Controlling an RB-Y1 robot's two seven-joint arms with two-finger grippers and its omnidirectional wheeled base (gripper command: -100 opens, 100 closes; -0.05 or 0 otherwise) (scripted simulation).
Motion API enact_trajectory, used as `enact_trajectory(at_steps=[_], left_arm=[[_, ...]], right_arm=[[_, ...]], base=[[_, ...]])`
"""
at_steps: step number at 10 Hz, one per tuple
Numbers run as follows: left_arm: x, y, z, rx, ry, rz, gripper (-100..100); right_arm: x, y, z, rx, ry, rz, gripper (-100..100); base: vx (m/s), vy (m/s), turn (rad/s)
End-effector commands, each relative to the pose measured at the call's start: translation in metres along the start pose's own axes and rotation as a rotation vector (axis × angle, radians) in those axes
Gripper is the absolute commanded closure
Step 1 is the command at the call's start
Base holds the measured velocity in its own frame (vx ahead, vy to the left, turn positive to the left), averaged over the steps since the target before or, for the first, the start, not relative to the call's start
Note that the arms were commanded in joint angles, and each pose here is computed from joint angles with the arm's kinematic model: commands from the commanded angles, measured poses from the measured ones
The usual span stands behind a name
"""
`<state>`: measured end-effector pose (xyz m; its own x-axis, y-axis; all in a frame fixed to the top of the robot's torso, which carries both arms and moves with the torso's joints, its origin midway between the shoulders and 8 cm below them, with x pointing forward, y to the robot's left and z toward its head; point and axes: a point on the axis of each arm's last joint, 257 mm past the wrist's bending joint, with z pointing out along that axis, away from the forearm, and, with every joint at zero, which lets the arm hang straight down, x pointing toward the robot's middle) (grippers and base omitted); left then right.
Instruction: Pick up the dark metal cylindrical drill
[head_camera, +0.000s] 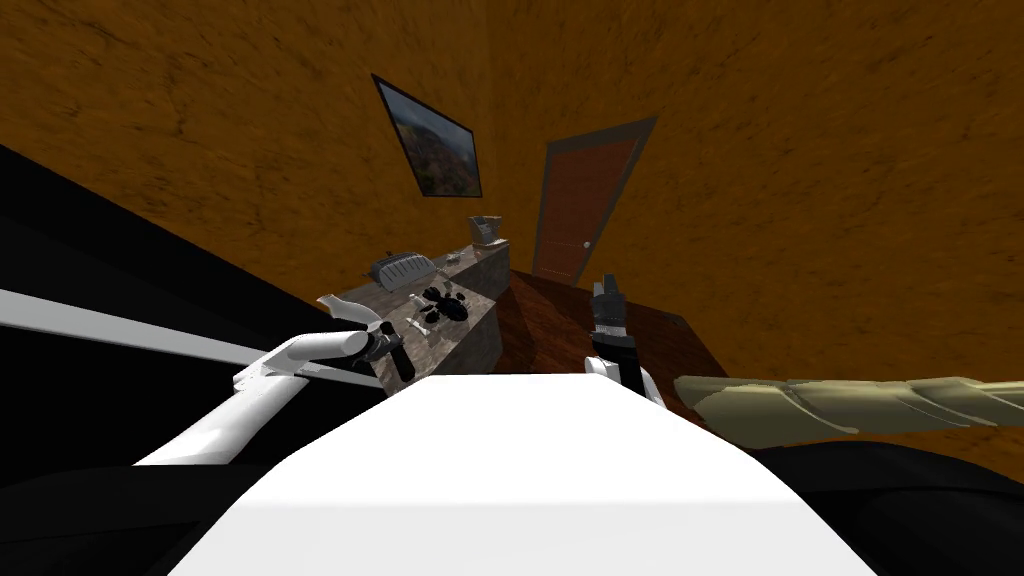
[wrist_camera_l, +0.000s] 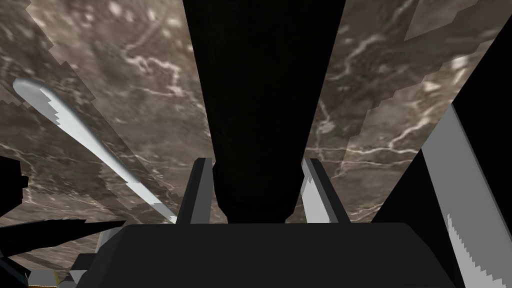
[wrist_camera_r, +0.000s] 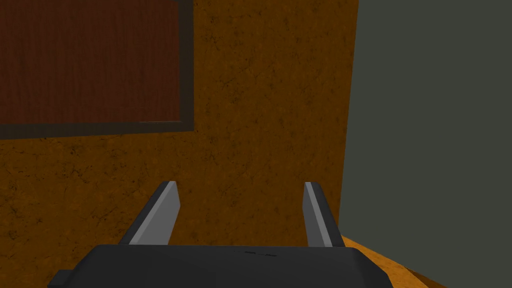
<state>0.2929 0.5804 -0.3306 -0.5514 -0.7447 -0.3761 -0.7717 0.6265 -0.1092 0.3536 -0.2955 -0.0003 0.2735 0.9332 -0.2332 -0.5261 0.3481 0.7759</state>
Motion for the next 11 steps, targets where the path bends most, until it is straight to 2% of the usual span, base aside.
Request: enact_trajectory(at_steps=[1, 2, 4, 5, 7, 8, 9, 10, 11], left_arm=[[0.002, -0.003, -0.002, -0.005, -0.001, -0.027, 100], [0.005, -0.009, -0.005, -0.015, -0.004, -0.009, 100], [0.005, -0.009, -0.005, -0.015, -0.005, -0.056, 100], [0.008, -0.014, -0.008, -0.024, -0.009, -0.044, 100], [0.008, -0.014, -0.008, -0.024, -0.010, -0.080, 100], [0.012, -0.020, -0.011, -0.033, -0.015, -0.073, 100], [0.012, -0.020, -0.011, -0.033, -0.016, -0.100, 100], [0.015, -0.025, -0.014, -0.042, -0.022, -0.084, 100], [0.015, -0.025, -0.014, -0.041, -0.023, -0.114, 100]], right_arm=[[0.000, 0.000, 0.000, 0.000, 0.000, 0.000, 0], [0.000, 0.000, 0.000, 0.000, 0.000, 0.000, 0], [0.000, 0.000, 0.000, 0.000, 0.000, 0.000, 0], [0.000, 0.000, 0.000, 0.000, 0.000, 0.000, 0], [0.000, 0.000, 0.000, 0.000, 0.000, 0.000, 0], [0.000, 0.000, 0.000, 0.000, 0.000, 0.000, 0], [0.000, 0.000, 0.000, 0.000, 0.000, 0.000, 0], [0.000, 0.000, 0.000, 0.000, 0.000, 0.000, 0], [0.000, 0.000, 0.000, 0.000, 0.000, 0.000, 0]], base=[[-0.069, 0.056, -0.099], [-0.091, 0.074, -0.142], [-0.054, 0.042, -0.076], [-0.085, 0.061, -0.099], [-0.059, 0.041, -0.062], [-0.066, 0.052, -0.112], [-0.074, 0.056, -0.109], [-0.101, 0.065, -0.154], [-0.094, 0.068, -0.076]])
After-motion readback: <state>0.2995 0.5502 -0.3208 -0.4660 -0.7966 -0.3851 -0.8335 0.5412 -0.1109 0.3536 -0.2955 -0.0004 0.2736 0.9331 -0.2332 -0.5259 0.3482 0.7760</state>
